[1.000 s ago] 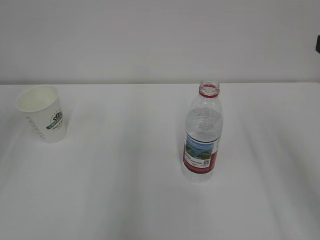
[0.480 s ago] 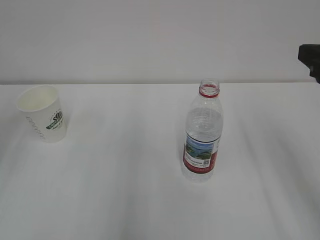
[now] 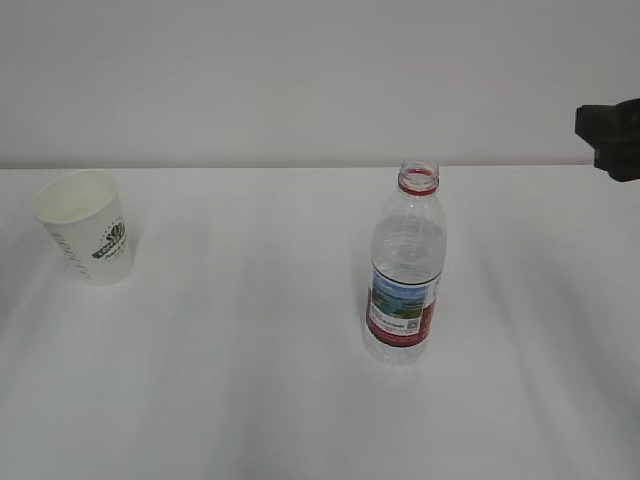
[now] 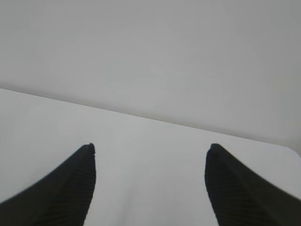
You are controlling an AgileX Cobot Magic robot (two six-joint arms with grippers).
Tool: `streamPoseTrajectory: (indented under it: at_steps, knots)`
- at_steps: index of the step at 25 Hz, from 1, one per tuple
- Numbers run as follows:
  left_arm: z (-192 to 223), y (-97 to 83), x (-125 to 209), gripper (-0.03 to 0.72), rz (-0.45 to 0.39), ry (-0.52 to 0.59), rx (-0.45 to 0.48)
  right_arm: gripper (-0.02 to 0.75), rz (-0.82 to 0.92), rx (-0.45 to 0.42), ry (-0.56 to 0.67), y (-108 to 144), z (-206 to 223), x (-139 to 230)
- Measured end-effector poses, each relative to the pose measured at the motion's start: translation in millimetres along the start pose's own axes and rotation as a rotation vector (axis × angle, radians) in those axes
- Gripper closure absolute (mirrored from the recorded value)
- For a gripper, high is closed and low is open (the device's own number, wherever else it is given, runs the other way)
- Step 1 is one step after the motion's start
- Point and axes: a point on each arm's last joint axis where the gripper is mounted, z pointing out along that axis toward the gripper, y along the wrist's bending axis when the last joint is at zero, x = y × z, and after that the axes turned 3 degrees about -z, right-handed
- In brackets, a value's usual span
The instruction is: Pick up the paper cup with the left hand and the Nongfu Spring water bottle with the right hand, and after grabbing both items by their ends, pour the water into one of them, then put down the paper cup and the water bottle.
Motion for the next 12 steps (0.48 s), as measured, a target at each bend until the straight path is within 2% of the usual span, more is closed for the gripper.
streamPoseTrajectory:
  at_steps: [7,12]
  knots:
    - [6.8,0.0,27.5,0.138,-0.004,0.017,0.004,0.190,0.003,-0.009,0.000,6.2,0.1,28.8]
    - [8.4,-5.4,51.8,0.138,-0.041,0.059,0.013,0.190,0.024,-0.015,0.001,9.9,-3.0,46.0]
